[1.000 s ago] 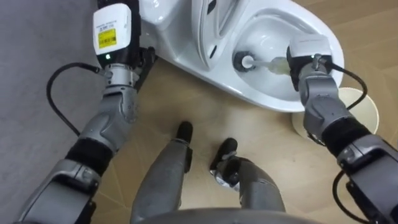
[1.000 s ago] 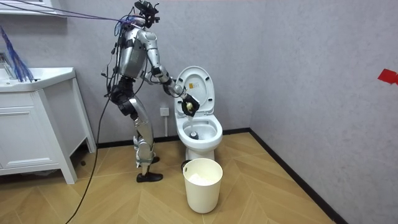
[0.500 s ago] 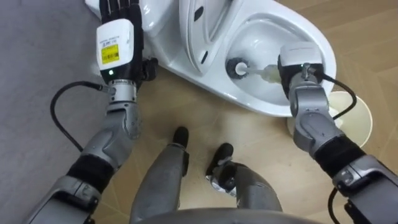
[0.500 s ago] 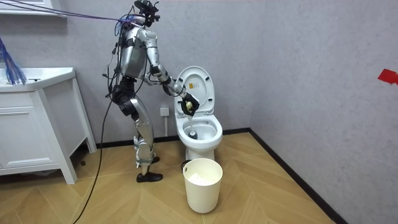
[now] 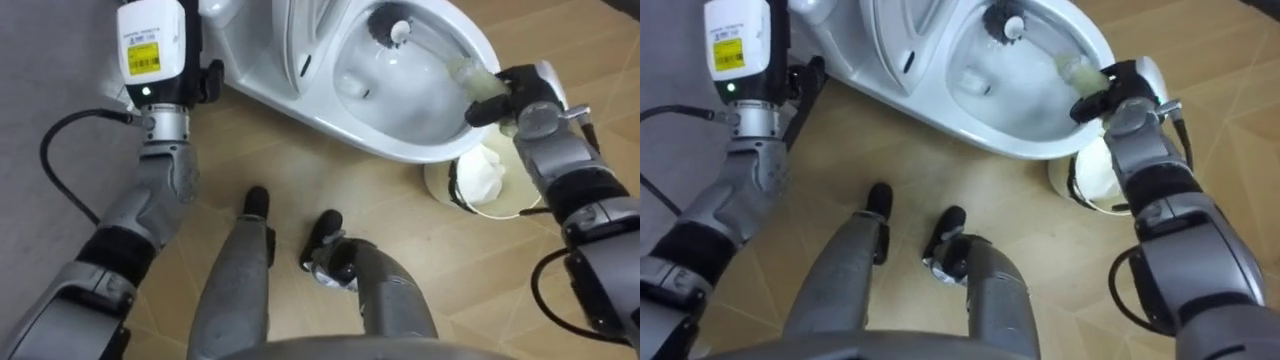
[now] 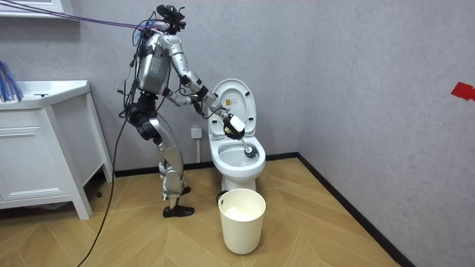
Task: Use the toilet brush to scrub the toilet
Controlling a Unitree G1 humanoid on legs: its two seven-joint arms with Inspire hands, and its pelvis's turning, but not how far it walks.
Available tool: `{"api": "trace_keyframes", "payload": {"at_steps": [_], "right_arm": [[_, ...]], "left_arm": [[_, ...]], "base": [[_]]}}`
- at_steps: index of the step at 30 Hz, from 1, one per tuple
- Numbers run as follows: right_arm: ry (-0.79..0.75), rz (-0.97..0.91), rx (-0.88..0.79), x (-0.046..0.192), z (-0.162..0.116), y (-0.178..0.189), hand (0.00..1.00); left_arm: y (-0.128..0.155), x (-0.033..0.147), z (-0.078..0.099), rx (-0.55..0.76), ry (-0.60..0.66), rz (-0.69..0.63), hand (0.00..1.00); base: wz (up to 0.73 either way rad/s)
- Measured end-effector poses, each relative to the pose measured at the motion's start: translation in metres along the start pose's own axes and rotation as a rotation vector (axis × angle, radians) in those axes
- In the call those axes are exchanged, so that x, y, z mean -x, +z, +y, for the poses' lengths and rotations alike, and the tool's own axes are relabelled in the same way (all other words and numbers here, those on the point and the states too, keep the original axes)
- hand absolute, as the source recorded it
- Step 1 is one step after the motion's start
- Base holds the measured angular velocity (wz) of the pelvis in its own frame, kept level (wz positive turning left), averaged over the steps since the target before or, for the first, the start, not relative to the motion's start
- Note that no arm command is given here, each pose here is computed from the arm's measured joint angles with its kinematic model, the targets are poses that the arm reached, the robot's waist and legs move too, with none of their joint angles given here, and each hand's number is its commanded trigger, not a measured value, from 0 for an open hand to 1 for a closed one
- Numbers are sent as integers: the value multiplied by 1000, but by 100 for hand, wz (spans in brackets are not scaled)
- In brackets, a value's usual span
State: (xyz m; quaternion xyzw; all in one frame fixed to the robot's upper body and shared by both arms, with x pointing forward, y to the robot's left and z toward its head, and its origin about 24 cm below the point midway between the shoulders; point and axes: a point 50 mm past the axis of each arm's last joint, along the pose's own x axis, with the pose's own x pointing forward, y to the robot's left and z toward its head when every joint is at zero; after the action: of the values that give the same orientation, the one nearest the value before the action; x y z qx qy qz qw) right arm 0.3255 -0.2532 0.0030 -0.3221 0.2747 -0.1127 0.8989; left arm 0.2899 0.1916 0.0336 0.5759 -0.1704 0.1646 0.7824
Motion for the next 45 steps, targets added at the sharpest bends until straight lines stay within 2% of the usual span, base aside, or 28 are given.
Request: {"api": "trace_keyframes", "payload": {"at_steps": [3,10,15,18,27,34,39,45], "right_arm": [[-11,-11,30,0,-1,0,100],[-45,-66,191,1,2,7,100],[-29,-131,425,7,26,12,100],[16,-145,616,13,44,3,100],[35,-226,862,25,56,19,100],[84,-204,933,37,66,21,100],[142,-230,1016,55,78,15,100],[236,-220,1020,70,88,1,100]], "left_arm": [[-2,0,0,-39,-8,-14,0],[7,-3,-6,-35,-56,1,0],[18,-3,-14,-5,-110,30,0],[22,-2,-19,0,-157,33,0],[39,-7,-14,69,-125,-12,0],[43,-6,-14,84,-106,-12,0],[30,7,-16,55,-125,13,0],[13,22,-23,20,-200,62,0]], "base": [[4],[-2],[-1],[0],[-4],[-5],[-4],[-3]]}}
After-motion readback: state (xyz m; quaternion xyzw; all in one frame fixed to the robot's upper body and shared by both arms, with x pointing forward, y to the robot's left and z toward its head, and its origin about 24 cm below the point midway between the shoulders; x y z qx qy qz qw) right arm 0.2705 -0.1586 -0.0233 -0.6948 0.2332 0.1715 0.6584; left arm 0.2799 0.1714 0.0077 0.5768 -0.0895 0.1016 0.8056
